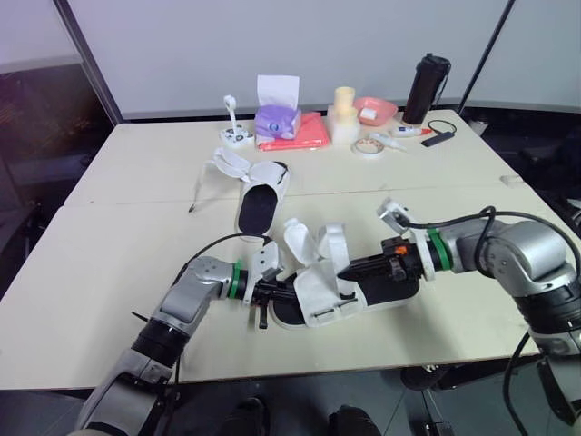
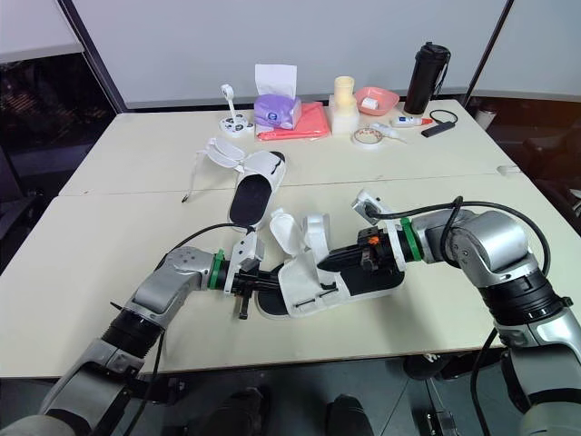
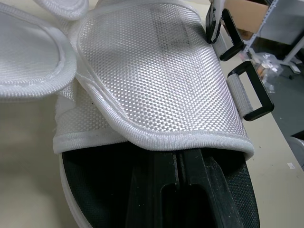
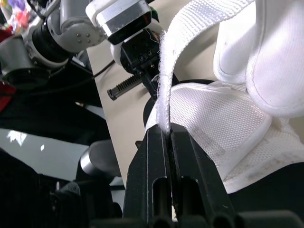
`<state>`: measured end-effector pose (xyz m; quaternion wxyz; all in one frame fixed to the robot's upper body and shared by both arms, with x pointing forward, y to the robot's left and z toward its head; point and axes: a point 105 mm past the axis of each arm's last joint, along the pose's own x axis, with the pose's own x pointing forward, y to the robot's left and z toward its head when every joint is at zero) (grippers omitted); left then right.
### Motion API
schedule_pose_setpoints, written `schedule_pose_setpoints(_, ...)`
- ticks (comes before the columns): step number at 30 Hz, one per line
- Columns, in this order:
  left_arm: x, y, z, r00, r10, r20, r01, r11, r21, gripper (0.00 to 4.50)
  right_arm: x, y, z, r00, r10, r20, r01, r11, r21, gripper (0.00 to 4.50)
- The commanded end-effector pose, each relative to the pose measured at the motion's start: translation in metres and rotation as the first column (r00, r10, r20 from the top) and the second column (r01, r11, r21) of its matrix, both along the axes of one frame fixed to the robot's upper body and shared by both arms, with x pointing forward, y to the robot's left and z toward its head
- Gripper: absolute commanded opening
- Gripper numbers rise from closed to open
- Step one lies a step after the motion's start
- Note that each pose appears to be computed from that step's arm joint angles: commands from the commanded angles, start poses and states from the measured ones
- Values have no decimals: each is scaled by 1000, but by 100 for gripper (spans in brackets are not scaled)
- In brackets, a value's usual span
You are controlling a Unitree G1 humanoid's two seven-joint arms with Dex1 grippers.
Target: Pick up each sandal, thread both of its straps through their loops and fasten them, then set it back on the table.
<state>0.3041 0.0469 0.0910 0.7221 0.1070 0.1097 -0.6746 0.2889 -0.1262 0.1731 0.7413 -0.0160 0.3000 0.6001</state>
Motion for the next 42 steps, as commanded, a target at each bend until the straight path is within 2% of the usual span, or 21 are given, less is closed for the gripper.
schedule_pose_setpoints(1,1,4,-4,999,32,-1,-32,999,16,0,0,-3,4,1000,6,3,-6,1000,-28,4)
schedule_pose_setpoints(10,1,2,-4,999,33,2,-33,999,8,0,1,2,14,1000,20,-22,-20,1000,3,4)
schedule_pose_setpoints(25,0,1,-5,999,40,0,-40,999,4,0,1,12,16,998,48,-34,-47,999,16,4)
schedule_pose_setpoints(42,-2,-1,-5,999,45,1,-45,999,-3,0,-3,10,7,997,63,-52,-65,998,-28,4)
